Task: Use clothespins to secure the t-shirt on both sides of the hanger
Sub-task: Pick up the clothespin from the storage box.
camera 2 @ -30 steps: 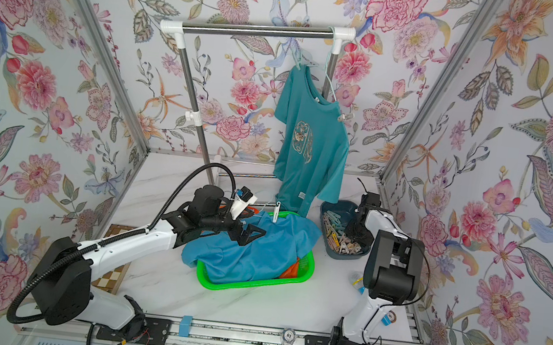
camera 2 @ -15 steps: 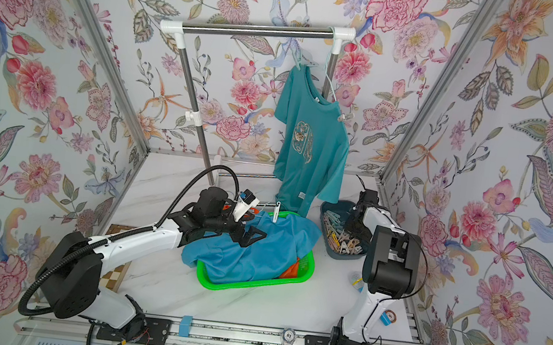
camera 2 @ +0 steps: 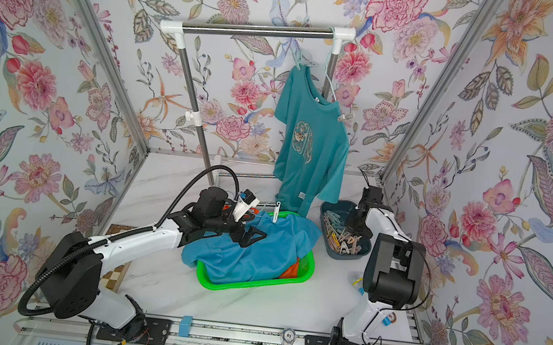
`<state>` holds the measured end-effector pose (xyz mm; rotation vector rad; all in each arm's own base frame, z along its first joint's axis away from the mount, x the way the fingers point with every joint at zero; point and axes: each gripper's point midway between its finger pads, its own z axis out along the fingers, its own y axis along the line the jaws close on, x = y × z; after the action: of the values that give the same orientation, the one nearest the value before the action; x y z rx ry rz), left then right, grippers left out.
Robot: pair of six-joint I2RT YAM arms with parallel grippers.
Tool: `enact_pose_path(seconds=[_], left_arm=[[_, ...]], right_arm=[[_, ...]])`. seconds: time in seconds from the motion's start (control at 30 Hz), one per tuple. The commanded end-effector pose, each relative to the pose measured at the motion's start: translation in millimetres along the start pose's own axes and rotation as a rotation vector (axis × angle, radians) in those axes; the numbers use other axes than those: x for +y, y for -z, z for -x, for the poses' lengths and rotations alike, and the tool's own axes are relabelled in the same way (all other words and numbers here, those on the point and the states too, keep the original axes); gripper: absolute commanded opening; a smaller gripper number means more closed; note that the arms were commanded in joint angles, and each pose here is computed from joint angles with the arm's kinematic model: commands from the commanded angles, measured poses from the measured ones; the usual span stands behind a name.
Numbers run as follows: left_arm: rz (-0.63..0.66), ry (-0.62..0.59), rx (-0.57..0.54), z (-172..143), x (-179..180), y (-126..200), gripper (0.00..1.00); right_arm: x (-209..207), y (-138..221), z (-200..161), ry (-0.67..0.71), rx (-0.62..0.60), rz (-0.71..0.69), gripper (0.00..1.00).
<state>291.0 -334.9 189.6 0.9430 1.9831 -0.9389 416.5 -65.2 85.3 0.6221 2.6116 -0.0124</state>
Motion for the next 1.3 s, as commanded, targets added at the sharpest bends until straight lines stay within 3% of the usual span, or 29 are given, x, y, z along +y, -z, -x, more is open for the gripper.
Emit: enact_pose_path(seconds=[0.0, 0.27, 0.5, 0.67, 0.93, 1.1, 1.27], left_arm=[[-0.025, -0.02, -0.068, 22, -10, 12, 1.0], [-0.034, -0.016, -0.126, 36, -16, 21, 1.0], [-0.058, 0.005, -0.183, 51, -23, 28, 1.0], [-0.107, 0.022, -0.236, 64, -33, 35, 1.0], [-0.145, 0.054, -0.305, 79, -42, 52, 1.0], [-0.258, 0.093, -0.364, 95, -63, 66, 1.0], [-0.339, 0.112, -0.427, 104, -79, 81, 1.0]], right_arm=[[23, 32, 16, 0.006, -0.081, 0.124, 0.03], [41, 85, 42, 0.065, -0.263, 0.233, 0.0], [80, 130, 34, 0.14, -0.377, 0.516, 0.0], [95, 192, -6, 0.175, -0.457, 0.669, 0.01], [111, 280, -108, 0.259, -0.498, 0.868, 0.0], [125, 319, -144, 0.282, -0.497, 1.036, 0.0], [174, 343, -158, 0.438, -0.472, 1.142, 0.0]])
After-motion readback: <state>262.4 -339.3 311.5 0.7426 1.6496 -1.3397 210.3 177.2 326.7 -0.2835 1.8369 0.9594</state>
